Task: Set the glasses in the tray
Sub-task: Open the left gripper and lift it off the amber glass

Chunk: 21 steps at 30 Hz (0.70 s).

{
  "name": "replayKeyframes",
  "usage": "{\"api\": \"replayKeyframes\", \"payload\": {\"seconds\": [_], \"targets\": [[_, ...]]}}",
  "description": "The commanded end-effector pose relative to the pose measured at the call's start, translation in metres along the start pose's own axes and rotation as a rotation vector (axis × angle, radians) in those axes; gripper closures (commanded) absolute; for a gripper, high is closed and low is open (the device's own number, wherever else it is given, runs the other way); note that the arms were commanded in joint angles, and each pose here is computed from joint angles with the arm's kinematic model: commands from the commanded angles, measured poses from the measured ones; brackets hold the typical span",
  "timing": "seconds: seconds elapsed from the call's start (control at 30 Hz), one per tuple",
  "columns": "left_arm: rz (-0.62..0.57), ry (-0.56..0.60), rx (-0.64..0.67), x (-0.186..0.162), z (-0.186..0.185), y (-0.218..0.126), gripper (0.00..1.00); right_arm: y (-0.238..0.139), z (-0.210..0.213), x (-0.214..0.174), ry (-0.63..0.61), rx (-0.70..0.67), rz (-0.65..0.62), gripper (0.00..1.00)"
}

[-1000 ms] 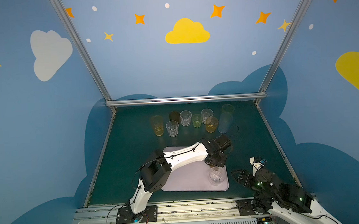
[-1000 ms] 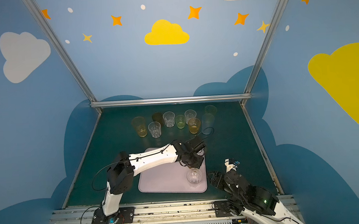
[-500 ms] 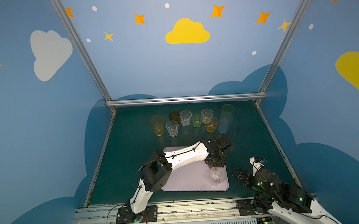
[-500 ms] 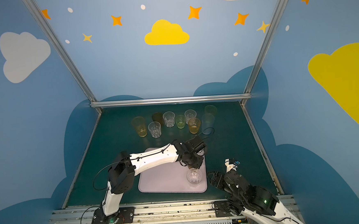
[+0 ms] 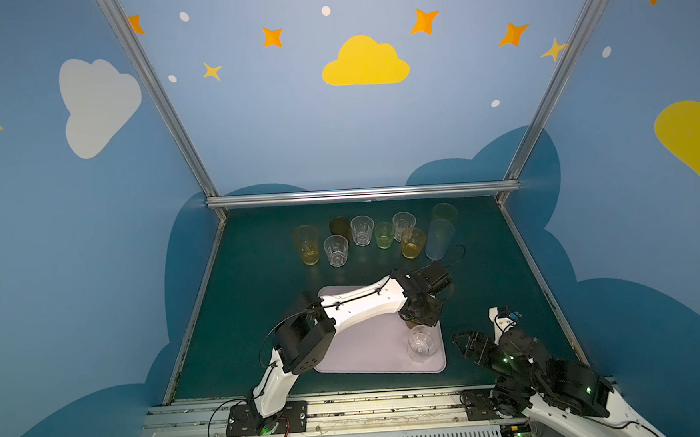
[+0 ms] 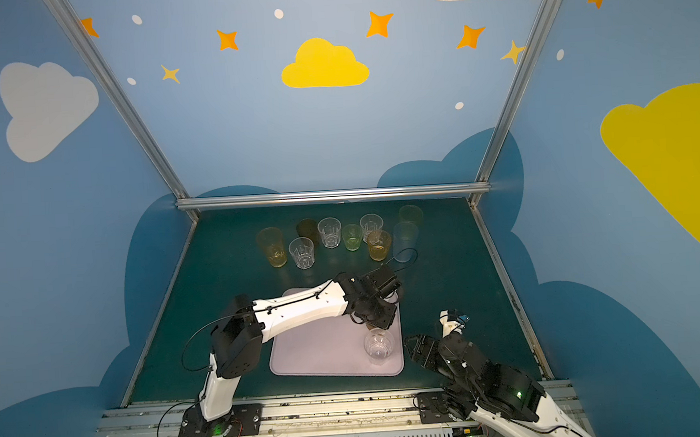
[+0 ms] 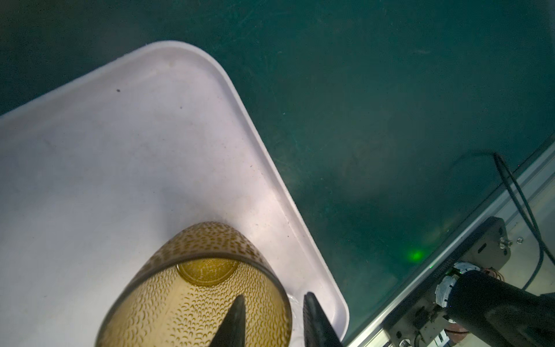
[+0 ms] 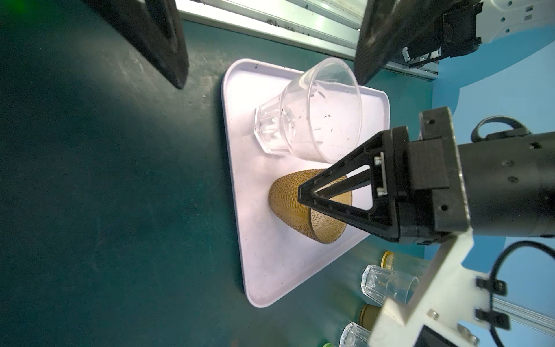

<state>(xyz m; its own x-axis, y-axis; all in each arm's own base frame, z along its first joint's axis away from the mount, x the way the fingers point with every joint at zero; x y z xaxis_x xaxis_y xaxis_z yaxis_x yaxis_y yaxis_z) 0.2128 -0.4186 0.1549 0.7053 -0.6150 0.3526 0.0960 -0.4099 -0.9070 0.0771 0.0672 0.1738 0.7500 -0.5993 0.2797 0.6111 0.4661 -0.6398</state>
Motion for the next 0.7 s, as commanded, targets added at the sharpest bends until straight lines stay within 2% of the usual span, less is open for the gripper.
{"api": "replayKeyframes", "payload": {"seconds": [0.0, 0.43, 0.67], "targets": [[-0.041, 0.014, 0.002, 0.003, -0.002, -0.016, 0.63, -0.001, -0.004, 0.001, 0.011, -0.014, -0.011, 0.14], [-0.107, 0.041, 0.077, 0.009, 0.006, -0.040, 0.41, -0.006, 0.001, 0.003, -0.003, 0.005, -0.014, 0.14], [-0.181, 0.041, 0.150, 0.011, 0.028, -0.072, 0.23, -0.012, 0.011, 0.006, -0.038, 0.026, -0.019, 0.14]]}}
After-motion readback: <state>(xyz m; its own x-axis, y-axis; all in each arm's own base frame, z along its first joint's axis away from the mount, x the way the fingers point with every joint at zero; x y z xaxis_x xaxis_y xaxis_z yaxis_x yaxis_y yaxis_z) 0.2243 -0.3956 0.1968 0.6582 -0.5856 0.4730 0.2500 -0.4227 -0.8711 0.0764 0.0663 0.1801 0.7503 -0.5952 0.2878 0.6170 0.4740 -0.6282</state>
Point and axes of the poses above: each gripper's point midway between its finger pads, its own y axis out along the fingers, its own z axis along the line the jaws close on, x = y × z, the point moved 7 cm from there along -y, back along the fingers, and after that the axes turned 13 degrees about y, right-handed, at the moved point
